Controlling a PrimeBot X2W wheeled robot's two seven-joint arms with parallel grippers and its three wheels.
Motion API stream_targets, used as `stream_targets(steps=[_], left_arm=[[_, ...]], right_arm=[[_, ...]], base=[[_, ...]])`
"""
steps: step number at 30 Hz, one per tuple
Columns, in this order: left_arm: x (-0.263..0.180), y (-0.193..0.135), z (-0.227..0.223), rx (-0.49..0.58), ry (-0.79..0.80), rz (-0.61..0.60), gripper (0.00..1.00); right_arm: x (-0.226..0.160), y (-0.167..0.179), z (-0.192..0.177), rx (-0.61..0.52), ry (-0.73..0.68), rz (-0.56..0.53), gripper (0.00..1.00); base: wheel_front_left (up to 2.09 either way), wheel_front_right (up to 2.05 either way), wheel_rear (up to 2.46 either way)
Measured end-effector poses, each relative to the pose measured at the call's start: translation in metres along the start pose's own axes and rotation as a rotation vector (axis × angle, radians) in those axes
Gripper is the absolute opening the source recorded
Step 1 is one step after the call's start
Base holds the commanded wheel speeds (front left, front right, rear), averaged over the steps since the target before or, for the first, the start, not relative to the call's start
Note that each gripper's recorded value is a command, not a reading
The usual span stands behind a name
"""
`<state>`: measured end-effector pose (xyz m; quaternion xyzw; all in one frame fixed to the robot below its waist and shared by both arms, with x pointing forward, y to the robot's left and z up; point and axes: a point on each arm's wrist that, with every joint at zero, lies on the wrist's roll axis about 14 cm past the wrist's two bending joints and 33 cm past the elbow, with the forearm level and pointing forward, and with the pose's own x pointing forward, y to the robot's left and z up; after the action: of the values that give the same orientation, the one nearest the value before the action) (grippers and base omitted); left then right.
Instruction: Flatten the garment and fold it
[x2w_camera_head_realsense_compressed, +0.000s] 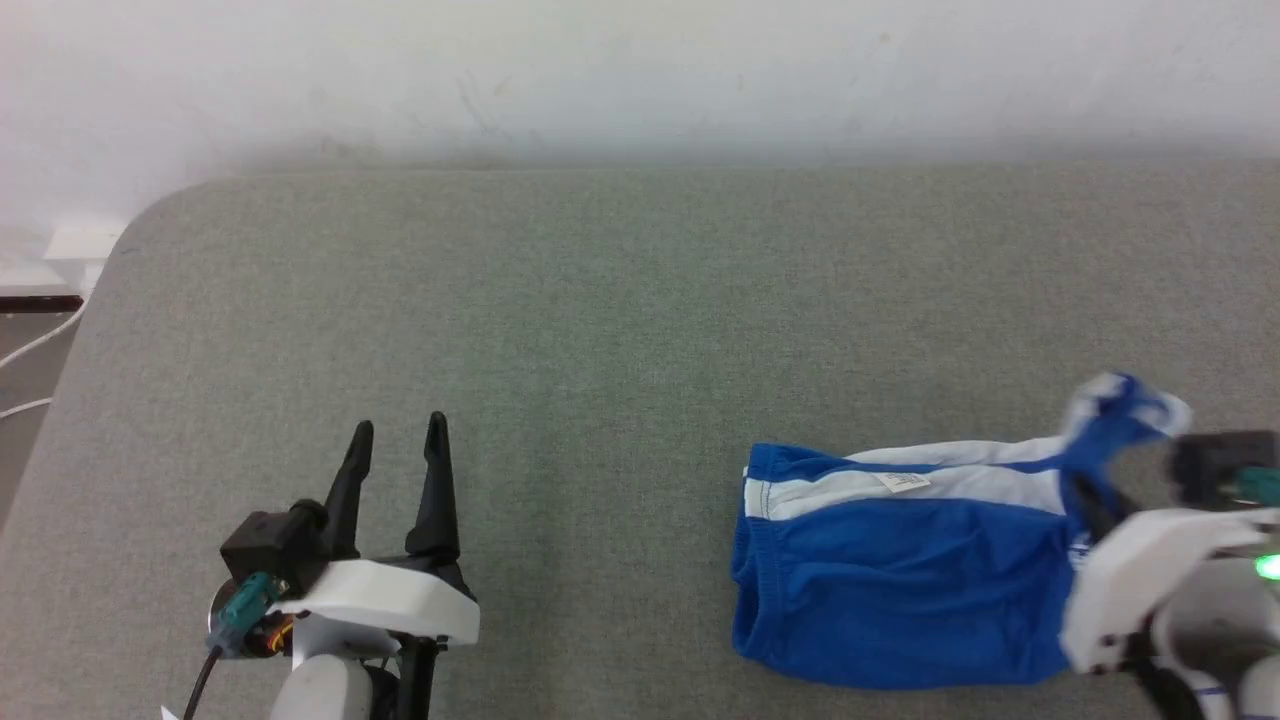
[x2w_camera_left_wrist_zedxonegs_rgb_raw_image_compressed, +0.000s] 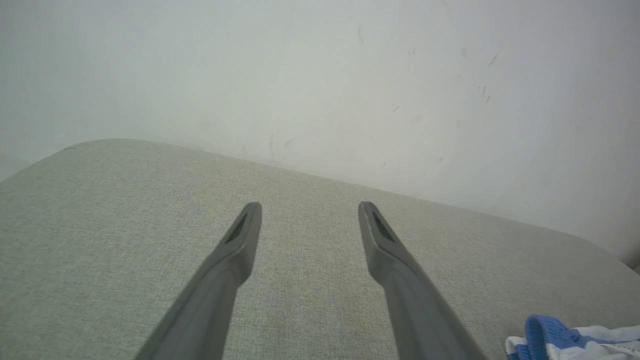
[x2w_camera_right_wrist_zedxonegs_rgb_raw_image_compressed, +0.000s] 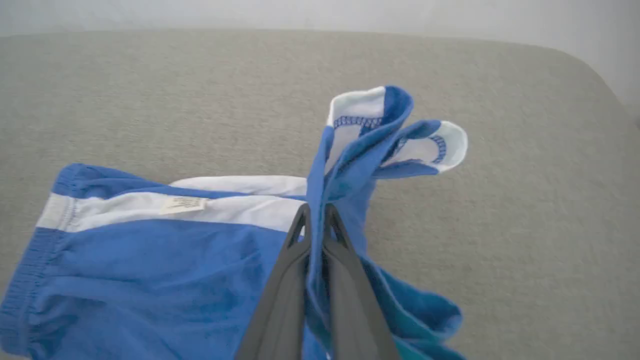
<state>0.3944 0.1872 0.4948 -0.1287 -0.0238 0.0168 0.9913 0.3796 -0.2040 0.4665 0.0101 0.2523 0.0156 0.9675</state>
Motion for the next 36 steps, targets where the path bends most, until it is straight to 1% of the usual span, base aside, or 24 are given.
stream_targets(steps=[3,7,9,13,16,18,19,20,21,23,25,28,30,31,33,36], left_arm=[[-0.001,0.0,-0.001,-0.001,0.004,0.001,1.0],[-0.001,0.0,-0.004,-0.005,0.013,0.002,1.0],[-0.001,0.001,-0.006,-0.009,0.019,0.005,1.0],[-0.002,0.006,-0.01,-0.009,0.031,0.019,1.0],[-0.002,0.011,-0.011,-0.016,0.034,0.034,1.0],[-0.003,0.013,-0.012,-0.017,0.038,0.043,1.0],[-0.004,0.015,-0.013,-0.017,0.039,0.048,1.0],[-0.005,0.016,-0.013,-0.017,0.04,0.052,1.0],[-0.005,0.018,-0.013,-0.016,0.04,0.056,1.0],[-0.005,0.019,-0.012,-0.016,0.039,0.059,1.0],[-0.004,0.018,-0.012,-0.017,0.036,0.059,1.0],[-0.002,0.016,-0.01,-0.018,0.03,0.052,1.0],[-0.001,0.015,-0.008,-0.017,0.024,0.047,1.0],[0.0,0.014,-0.008,-0.018,0.022,0.044,1.0],[0.002,0.012,-0.006,-0.019,0.015,0.039,1.0],[0.004,0.008,-0.004,-0.021,0.008,0.027,1.0]], right_arm=[[-0.004,0.048,0.008,-0.09,0.007,0.133,0.0],[-0.002,0.1,-0.001,-0.199,0.061,0.284,0.0],[0.002,0.12,-0.004,-0.251,0.085,0.342,0.0],[0.011,0.16,-0.025,-0.334,0.164,0.457,0.0],[0.016,0.18,-0.044,-0.362,0.23,0.522,0.0],[0.016,0.19,-0.055,-0.356,0.269,0.559,0.0],[0.015,0.196,-0.06,-0.348,0.286,0.581,0.32],[0.013,0.203,-0.063,-0.328,0.299,0.605,0.71],[0.011,0.208,-0.064,-0.311,0.305,0.625,1.0],[0.007,0.215,-0.061,-0.275,0.296,0.653,1.0],[0.004,0.221,-0.044,-0.21,0.235,0.681,1.0],[-0.002,0.223,-0.002,-0.075,0.068,0.706,1.0],[-0.007,0.215,0.031,0.023,-0.073,0.698,1.0],[-0.009,0.207,0.046,0.076,-0.142,0.681,1.0],[-0.009,0.178,0.068,0.189,-0.259,0.613,1.0],[-0.004,0.126,0.071,0.358,-0.338,0.489,1.0]], base=[[0.0,0.0,0.0],[0.0,0.0,0.0],[0.0,0.0,0.0],[0.0,0.0,0.0],[0.0,0.0,0.0],[0.0,0.0,0.0],[0.0,0.0,0.0],[0.0,0.0,0.0],[0.0,0.0,0.0],[0.0,0.0,0.0],[0.0,0.0,0.0],[0.0,0.0,0.0],[0.0,0.0,0.0],[0.0,0.0,0.0],[0.0,0.0,0.0],[0.0,0.0,0.0]])
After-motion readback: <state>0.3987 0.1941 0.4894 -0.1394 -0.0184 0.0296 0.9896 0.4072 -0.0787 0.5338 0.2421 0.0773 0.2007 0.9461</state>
